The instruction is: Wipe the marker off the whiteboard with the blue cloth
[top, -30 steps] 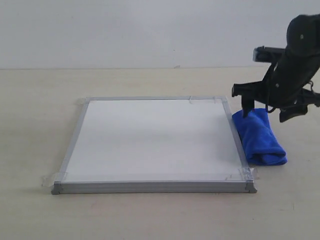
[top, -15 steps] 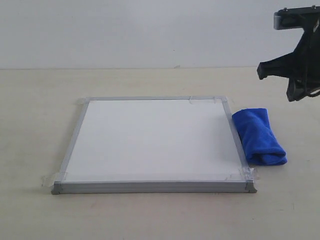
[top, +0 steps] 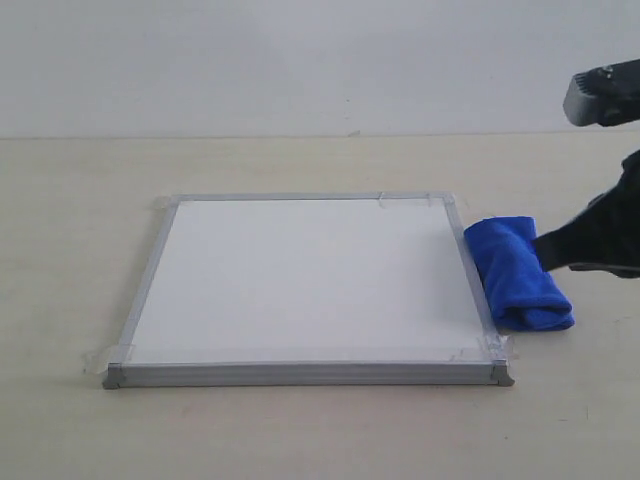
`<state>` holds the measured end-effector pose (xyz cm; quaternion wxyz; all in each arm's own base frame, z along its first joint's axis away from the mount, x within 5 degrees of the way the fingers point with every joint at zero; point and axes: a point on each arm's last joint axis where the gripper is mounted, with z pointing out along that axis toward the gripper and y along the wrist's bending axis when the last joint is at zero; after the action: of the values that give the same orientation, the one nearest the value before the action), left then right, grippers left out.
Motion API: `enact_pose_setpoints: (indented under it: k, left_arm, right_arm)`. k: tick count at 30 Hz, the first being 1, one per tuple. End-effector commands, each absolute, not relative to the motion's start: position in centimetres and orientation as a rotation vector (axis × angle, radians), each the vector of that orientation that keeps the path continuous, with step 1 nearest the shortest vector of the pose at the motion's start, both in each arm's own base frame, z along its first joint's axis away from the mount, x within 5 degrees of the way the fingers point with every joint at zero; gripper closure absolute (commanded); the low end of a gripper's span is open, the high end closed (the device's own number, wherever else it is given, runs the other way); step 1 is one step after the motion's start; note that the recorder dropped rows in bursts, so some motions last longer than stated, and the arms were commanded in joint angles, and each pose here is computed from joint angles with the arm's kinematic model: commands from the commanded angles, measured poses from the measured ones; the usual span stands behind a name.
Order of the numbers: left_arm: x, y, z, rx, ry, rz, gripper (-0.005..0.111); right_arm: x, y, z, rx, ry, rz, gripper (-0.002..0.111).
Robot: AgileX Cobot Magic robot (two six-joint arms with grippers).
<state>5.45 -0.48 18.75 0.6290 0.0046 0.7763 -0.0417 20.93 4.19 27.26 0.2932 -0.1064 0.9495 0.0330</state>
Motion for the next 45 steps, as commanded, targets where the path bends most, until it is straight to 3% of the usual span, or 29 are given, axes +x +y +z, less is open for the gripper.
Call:
enact_pose_setpoints:
  k: [1,11,19,22,29,45]
  left_arm:
    - [5.4,-0.5,18.7,0.012,1.779,-0.090,0.102]
    - [5.4,-0.5,18.7,0.012,1.779,-0.090,0.102]
    - [5.4,-0.5,18.7,0.012,1.779,-0.090,0.102]
    - [5.4,-0.5,18.7,0.012,1.779,-0.090,0.102]
    - [5.4,-0.5,18.7,0.012,1.779,-0.090,0.102]
    - [5.4,-0.5,18.7,0.012,1.777,-0.090,0.102]
  right_arm:
    - [19.5,4.1,27.6,-0.301,2.500,0.095,0.108]
    - [18.8,4.3,28.6,-0.305,2.423,0.112,0.108]
    - [11.9,2.6,32.0,-0.237,1.883,0.127,0.108]
    - [8.9,1.9,29.3,-0.216,1.695,0.120,0.108]
    - [6.8,0.1,20.5,-0.033,1.632,-0.005,0.108]
    - [5.4,0.2,18.2,-0.035,1.823,0.000,0.108]
